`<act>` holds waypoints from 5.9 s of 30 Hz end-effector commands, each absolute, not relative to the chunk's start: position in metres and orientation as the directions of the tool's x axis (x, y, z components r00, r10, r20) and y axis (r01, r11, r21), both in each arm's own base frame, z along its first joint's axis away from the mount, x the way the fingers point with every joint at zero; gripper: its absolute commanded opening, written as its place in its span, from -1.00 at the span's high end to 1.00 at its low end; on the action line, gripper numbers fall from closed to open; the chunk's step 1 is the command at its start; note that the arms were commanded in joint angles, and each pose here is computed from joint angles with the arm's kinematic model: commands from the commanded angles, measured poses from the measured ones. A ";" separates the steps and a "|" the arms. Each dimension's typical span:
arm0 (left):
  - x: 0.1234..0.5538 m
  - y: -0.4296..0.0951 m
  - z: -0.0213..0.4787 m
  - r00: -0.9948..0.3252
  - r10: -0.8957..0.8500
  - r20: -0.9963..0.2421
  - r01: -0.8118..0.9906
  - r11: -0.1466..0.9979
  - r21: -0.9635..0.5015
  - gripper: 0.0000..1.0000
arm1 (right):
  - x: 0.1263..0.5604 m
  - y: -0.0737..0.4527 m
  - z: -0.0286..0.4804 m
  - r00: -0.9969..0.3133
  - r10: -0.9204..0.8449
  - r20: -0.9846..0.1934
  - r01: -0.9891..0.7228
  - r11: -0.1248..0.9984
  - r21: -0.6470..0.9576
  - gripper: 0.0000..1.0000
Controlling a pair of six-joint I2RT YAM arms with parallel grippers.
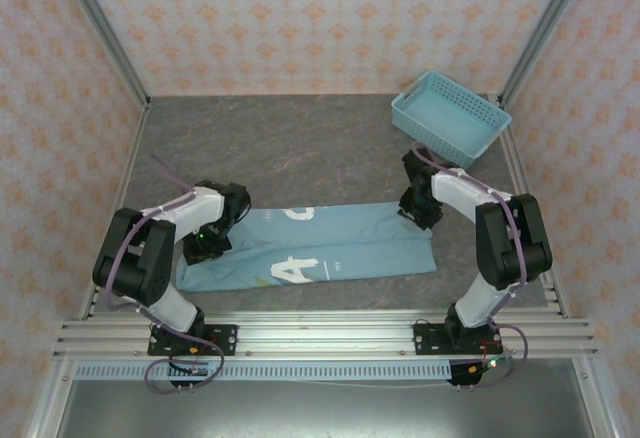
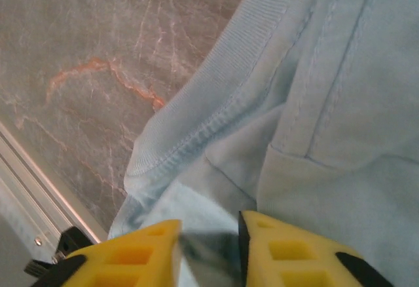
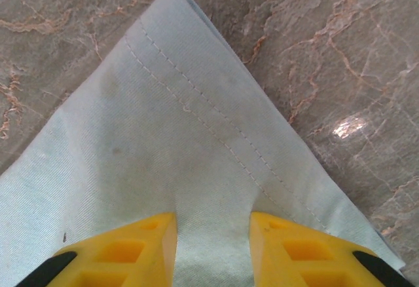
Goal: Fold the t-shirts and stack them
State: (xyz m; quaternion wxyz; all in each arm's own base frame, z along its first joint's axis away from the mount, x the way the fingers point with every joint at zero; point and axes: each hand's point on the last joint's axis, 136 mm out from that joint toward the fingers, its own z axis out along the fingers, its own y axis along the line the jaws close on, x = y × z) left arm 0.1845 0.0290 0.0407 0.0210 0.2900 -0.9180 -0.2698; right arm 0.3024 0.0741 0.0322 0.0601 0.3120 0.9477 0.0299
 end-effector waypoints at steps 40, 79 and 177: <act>0.307 0.087 0.027 -0.568 -0.796 -0.206 -0.815 0.580 0.004 0.73 | 0.319 0.083 0.046 -0.827 0.550 -0.117 0.524 0.829 0.196 0.24; 0.241 0.071 0.118 -0.463 -0.846 -0.265 -0.868 0.494 -0.058 0.03 | 0.342 0.079 0.077 -0.854 0.481 -0.197 0.449 0.874 0.188 0.11; 0.605 -0.181 -0.006 -0.672 -0.736 -0.086 -0.615 0.619 -0.489 0.71 | 0.281 0.184 -0.003 -0.833 0.545 0.093 0.549 0.795 0.258 0.39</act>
